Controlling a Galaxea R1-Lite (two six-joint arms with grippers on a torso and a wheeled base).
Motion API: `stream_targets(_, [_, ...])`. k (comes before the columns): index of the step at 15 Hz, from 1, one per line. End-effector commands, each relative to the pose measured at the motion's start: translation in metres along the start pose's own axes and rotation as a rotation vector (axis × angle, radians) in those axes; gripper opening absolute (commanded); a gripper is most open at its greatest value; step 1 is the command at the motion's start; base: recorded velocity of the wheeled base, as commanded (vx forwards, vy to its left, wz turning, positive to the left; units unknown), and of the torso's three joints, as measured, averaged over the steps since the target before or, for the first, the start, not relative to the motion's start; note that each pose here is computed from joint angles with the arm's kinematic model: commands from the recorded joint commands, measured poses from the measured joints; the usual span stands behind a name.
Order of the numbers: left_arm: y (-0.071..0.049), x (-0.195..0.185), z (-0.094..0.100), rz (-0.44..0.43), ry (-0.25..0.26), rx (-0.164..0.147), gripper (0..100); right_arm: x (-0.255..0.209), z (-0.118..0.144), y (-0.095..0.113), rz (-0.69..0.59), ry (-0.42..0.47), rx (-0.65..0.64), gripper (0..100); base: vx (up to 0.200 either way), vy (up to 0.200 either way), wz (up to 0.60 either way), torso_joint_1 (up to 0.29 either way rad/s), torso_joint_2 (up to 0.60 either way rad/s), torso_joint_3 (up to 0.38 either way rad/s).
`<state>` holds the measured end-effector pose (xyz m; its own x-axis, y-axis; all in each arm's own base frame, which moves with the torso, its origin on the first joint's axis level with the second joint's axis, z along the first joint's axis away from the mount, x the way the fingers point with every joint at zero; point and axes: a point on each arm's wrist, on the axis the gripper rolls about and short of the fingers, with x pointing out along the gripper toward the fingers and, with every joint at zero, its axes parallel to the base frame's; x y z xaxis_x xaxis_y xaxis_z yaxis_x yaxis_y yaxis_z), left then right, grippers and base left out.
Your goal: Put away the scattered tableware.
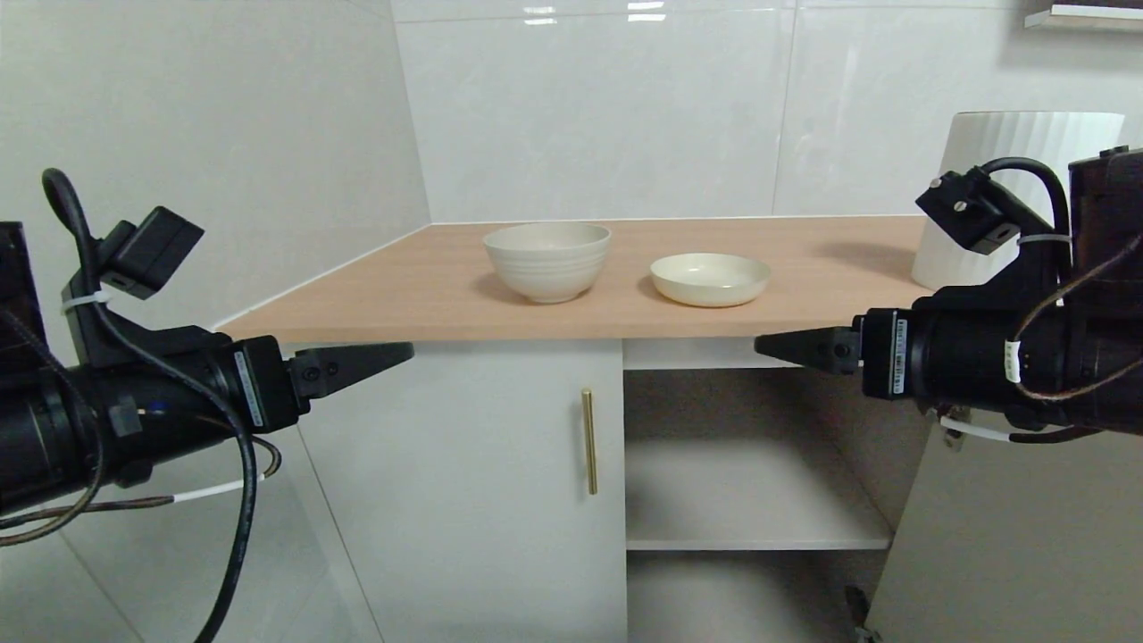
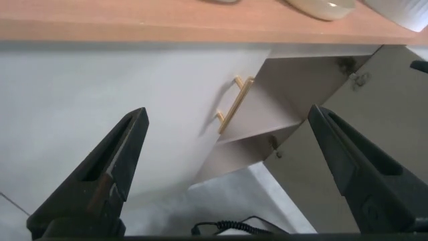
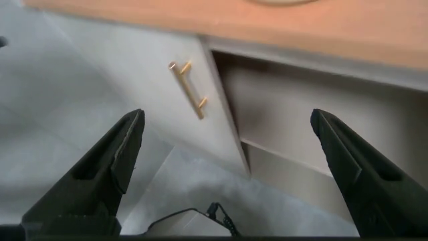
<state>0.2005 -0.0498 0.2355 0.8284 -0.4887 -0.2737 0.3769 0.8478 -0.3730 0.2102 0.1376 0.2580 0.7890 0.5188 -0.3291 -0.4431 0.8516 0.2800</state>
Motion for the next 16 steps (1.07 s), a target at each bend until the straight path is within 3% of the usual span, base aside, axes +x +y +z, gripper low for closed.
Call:
stream_targets(1, [0.001,0.001,-0.001,0.002,0.005,-0.003,100,0.007,-0.001,-0.004,-0.016,0.007,0.005,100,0.0,0.0,0.0,0.076,-0.32,-0.251])
stream_targets(16, [0.007,0.022,-0.007,0.012,0.066,-0.021,100,0.026,-0.004,-0.014,-0.051,0.014,0.011,100,0.0,0.0,0.0,0.177,-0.45,-0.285])
